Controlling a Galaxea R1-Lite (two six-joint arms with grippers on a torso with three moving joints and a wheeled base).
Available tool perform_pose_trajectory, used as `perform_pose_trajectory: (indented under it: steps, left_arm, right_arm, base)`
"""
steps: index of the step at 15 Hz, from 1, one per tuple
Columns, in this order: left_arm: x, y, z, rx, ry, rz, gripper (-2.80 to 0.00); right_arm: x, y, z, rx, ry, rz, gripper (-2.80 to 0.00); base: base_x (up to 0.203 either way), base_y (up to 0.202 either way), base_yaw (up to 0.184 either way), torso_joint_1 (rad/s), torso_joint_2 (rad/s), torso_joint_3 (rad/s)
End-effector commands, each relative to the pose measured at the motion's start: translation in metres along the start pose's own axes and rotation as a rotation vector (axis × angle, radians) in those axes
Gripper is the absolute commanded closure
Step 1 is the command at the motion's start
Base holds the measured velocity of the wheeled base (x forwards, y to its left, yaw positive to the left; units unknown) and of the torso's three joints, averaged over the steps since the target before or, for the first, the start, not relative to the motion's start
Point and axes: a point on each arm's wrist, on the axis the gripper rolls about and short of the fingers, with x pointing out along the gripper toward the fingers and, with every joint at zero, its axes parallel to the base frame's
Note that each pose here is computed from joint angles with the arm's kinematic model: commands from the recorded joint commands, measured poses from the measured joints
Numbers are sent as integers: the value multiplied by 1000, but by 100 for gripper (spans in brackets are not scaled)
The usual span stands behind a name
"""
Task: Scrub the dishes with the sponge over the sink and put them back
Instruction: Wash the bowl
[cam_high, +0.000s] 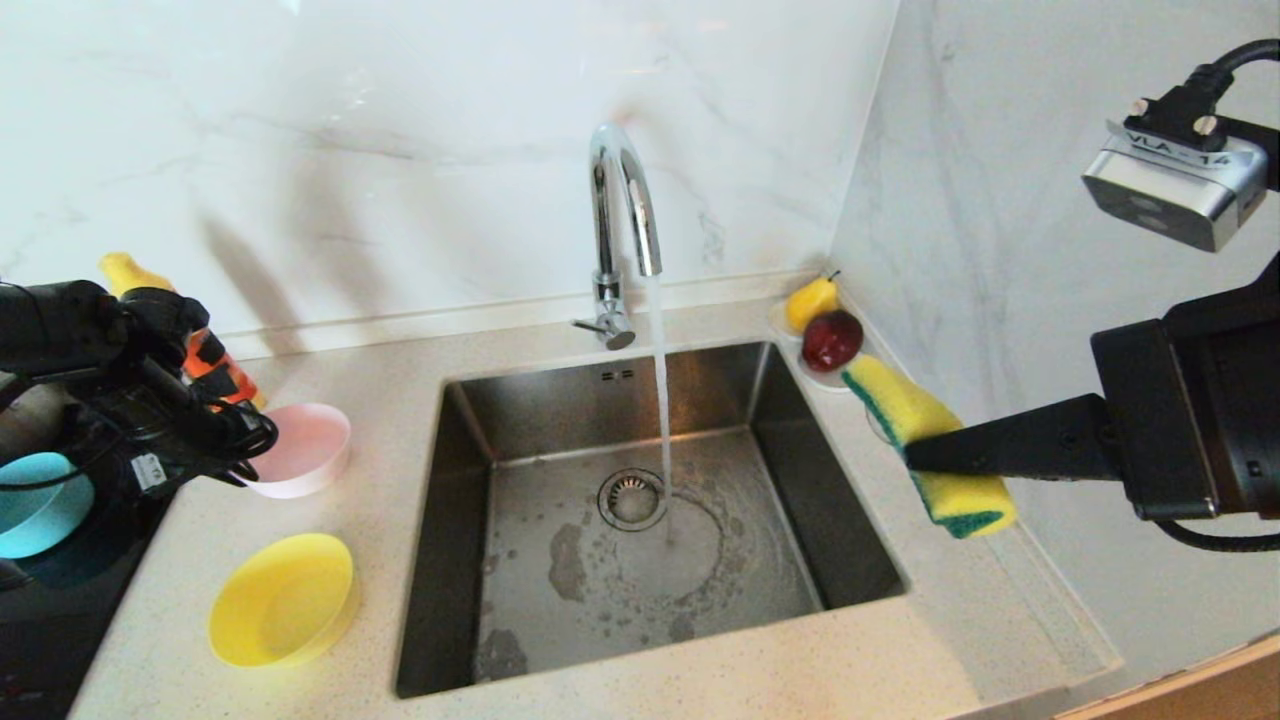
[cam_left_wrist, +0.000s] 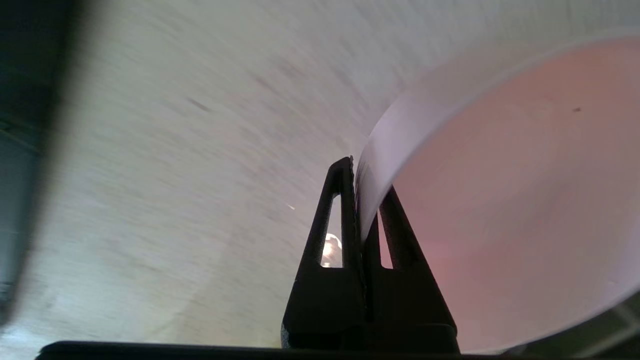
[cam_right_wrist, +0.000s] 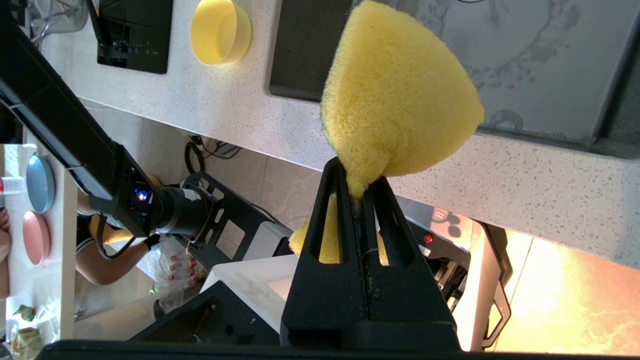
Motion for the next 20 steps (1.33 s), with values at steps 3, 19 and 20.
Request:
perform_pose_trajectory:
  steps: [3,19,20]
  left_arm:
    - [-38,11,18,-74,-119,-38,0]
    - [-123,-148,-110,389,-130,-284,0]
    - [-121,-158,-122,421,-118,-281,0]
  right_arm:
    - [1,0,0,0,3,-1,0]
    - [5,-3,-5,-5,25,-15,0]
    - [5,-3,-5,-6,26,-14,0]
  base:
    - [0,0,0,0,0,0]
    - [0,0,0,0,0,0]
    - [0,0,0,0,0,0]
